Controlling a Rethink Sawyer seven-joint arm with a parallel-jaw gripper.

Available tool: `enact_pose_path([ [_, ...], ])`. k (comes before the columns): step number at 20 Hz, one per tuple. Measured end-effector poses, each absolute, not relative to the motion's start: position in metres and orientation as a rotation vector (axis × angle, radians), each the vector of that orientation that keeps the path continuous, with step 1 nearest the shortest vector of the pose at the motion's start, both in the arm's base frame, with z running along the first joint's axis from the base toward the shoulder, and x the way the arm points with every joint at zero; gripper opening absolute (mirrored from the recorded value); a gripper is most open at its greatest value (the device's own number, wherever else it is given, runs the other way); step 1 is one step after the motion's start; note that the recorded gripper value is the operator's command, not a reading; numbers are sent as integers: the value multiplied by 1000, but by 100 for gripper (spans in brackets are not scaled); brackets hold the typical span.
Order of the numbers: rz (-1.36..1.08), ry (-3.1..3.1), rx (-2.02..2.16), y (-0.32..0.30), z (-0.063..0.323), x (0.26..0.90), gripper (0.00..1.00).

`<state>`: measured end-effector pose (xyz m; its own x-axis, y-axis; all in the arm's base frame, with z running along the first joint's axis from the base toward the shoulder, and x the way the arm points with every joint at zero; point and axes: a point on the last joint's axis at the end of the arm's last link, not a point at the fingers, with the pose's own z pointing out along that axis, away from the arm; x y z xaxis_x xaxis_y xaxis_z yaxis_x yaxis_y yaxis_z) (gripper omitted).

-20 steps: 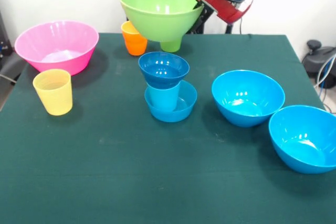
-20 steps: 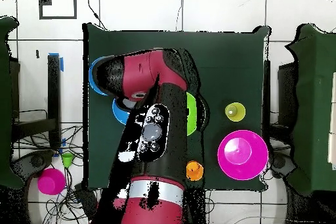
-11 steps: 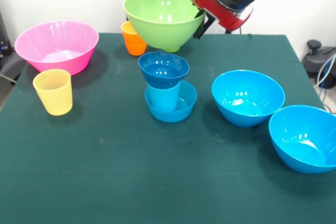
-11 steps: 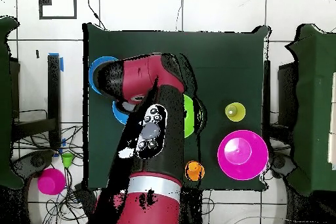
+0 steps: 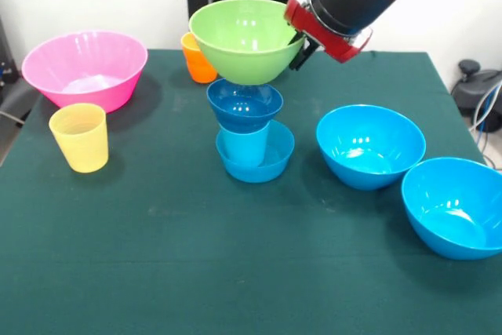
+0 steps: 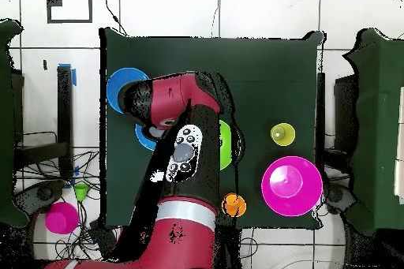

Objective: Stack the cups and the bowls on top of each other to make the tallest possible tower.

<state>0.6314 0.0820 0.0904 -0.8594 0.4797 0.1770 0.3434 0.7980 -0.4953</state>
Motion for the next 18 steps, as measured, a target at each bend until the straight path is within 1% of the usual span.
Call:
enact_pose_path([
  [4,675,-2669,-625,78,76,625,0],
  [18,712,-2611,-614,71,49,610,0],
])
